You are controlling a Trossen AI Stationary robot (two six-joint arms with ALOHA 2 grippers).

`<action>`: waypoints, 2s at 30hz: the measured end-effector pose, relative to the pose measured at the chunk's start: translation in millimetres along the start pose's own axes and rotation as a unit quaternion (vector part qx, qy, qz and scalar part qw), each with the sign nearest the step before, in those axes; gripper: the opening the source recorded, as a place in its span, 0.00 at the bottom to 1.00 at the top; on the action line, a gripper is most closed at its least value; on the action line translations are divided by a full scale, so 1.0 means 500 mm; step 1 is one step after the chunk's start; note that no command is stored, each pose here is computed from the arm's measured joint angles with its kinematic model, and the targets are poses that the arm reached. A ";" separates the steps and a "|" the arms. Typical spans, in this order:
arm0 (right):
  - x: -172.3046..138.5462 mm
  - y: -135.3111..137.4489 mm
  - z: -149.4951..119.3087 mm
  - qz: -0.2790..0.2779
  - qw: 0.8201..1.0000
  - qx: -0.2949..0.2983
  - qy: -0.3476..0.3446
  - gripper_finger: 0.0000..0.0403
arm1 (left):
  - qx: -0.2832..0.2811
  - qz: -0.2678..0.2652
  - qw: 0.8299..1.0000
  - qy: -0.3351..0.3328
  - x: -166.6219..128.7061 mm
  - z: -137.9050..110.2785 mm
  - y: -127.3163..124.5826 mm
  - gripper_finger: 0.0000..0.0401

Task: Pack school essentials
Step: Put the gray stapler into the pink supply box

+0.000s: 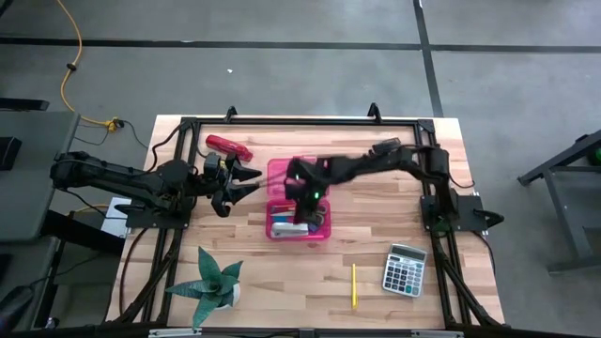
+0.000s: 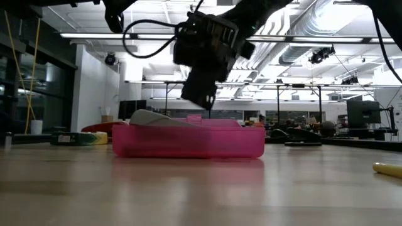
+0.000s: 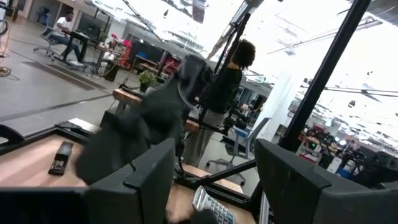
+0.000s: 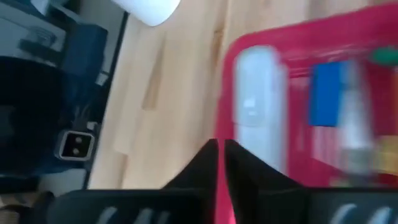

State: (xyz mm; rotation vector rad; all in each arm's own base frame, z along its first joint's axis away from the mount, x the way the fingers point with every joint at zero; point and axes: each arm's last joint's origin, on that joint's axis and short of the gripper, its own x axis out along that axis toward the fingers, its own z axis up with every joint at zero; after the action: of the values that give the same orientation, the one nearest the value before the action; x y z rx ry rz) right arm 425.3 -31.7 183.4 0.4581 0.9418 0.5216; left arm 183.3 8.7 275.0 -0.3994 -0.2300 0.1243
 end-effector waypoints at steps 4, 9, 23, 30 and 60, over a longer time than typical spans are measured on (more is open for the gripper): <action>0.059 0.035 -0.020 0.010 1.000 0.013 -0.021 0.04 | 0.000 0.000 1.000 0.000 0.000 0.000 0.000 0.52; 0.097 0.076 -0.026 -0.042 0.998 0.000 -0.036 0.01 | -0.001 0.000 1.000 -0.001 0.000 0.000 0.000 0.52; 0.108 0.077 -0.030 -0.154 0.987 -0.002 -0.052 0.00 | -0.001 0.001 1.000 -0.001 0.000 0.000 0.000 0.52; 0.099 0.064 -0.026 -0.184 0.981 -0.001 -0.061 0.00 | 0.000 0.001 1.000 -0.001 0.000 0.000 0.000 0.52; 0.025 0.038 -0.161 -0.215 0.971 0.098 -0.043 0.00 | 0.000 0.001 1.000 0.000 0.000 0.000 0.000 0.52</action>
State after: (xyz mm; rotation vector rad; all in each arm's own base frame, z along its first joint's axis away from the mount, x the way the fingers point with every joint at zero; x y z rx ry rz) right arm 358.9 2.3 145.2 0.4336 0.9776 0.0150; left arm 183.3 8.8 274.9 -0.4004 -0.2295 0.1259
